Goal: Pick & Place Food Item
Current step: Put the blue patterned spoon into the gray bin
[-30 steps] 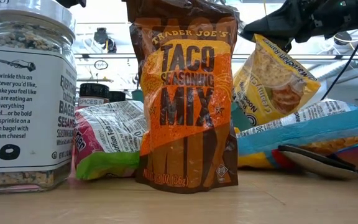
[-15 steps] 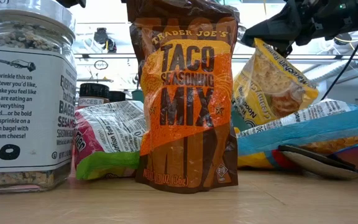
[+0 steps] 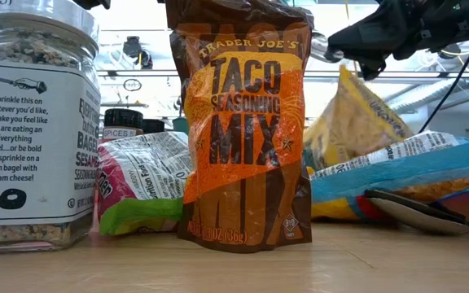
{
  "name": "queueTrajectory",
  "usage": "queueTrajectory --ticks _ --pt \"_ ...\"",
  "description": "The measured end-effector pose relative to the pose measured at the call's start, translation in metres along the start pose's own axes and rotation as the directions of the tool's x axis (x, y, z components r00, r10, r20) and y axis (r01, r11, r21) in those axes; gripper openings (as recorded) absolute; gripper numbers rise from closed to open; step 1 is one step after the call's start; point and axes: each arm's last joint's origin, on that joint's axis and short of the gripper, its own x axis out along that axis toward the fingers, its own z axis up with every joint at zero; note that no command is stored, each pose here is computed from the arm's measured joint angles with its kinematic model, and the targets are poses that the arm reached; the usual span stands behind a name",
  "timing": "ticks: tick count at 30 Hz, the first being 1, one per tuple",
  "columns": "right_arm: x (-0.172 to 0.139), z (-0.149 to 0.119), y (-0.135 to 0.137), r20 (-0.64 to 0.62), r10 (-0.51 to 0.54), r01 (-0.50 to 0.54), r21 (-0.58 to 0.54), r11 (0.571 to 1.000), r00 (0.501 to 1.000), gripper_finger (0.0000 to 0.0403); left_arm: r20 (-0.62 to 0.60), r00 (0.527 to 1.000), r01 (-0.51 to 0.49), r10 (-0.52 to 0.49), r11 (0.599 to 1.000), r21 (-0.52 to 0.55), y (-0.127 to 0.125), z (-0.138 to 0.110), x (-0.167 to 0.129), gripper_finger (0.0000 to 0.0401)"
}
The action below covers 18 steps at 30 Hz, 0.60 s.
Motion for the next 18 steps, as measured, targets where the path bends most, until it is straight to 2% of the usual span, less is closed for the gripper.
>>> queueTrajectory --ticks 4,8,11,15,18 --pt "0.000 -0.002 0.000 -0.017 -0.006 0.006 0.016 1.000 1.000 0.0144 -0.002 1.000 0.011 -0.011 1.000 -0.003 0.000 0.000 0.000 0.0034" --pt "0.000 -0.004 -0.001 -0.034 -0.009 0.010 0.012 1.000 0.999 0.0189 -0.002 1.000 0.017 -0.017 1.000 -0.005 -0.002 0.000 0.000 0.0033" --pt "0.000 -0.003 -0.001 -0.034 -0.009 0.010 0.013 1.000 0.999 0.0207 -0.001 1.000 0.012 -0.012 0.999 0.031 -0.006 0.008 -0.007 0.0033" --pt "0.000 -0.003 -0.001 -0.034 -0.009 0.009 0.013 1.000 0.999 0.0216 -0.016 1.000 0.019 -0.017 0.996 0.086 -0.003 0.032 -0.028 0.0033" --pt "0.000 -0.004 -0.001 -0.037 -0.010 0.011 0.012 1.000 0.999 0.0216 -0.041 0.995 -0.085 0.091 0.986 0.140 0.007 0.051 -0.048 0.0033"
